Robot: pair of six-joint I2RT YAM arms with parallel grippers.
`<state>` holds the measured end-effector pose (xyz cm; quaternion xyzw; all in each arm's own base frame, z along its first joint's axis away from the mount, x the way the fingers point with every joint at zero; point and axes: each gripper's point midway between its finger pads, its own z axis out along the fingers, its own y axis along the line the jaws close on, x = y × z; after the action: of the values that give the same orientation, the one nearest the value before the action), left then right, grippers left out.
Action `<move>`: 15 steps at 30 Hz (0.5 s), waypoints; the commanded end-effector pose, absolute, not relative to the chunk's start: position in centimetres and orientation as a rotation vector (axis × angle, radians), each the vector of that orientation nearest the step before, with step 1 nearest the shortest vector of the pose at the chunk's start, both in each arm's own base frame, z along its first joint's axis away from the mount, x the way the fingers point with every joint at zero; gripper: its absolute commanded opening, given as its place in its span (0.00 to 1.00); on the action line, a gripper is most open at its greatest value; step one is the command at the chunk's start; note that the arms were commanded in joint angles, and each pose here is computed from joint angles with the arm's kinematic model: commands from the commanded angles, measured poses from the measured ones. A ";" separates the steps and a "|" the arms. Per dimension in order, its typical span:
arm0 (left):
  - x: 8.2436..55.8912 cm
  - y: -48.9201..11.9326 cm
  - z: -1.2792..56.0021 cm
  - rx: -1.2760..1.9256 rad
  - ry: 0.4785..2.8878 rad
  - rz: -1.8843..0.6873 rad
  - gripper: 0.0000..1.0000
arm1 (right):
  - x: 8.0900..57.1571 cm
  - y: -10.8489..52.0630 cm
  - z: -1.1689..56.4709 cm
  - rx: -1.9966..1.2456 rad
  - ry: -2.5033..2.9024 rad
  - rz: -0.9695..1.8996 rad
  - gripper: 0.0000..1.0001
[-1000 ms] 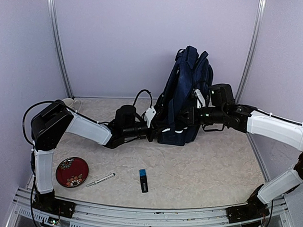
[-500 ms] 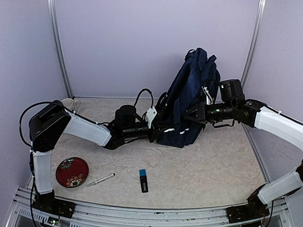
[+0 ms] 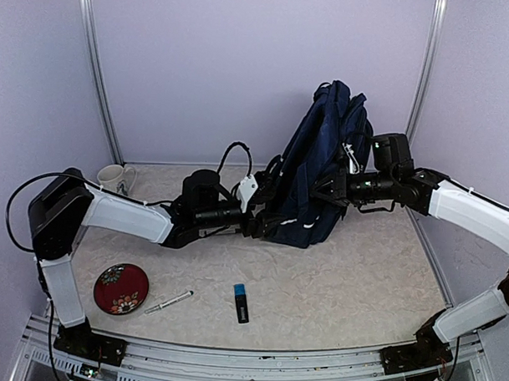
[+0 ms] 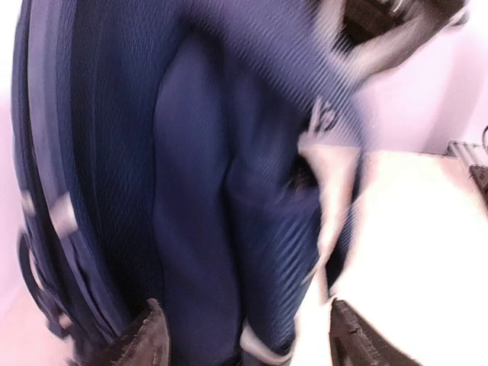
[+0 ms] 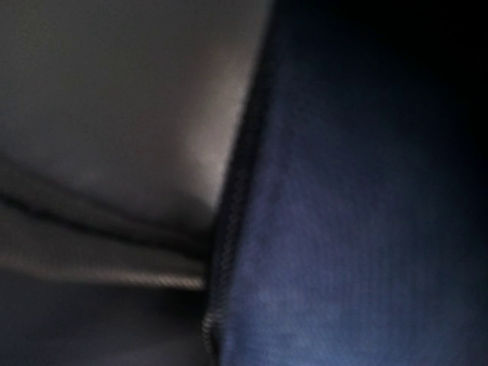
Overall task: Pack the student bag
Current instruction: Hold the student bag at the center of the board.
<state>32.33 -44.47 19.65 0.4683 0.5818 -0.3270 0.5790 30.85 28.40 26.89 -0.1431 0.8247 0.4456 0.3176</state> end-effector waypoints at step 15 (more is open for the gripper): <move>32.3 -48.3 25.5 1.178 1.228 -0.789 0.81 | 30.3 29.8 34.2 -0.515 1.940 1.250 0.00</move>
<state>31.44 -47.17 27.33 0.4911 0.5149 -0.3510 0.6086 30.84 28.70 27.24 -0.1496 0.8265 0.4464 0.3086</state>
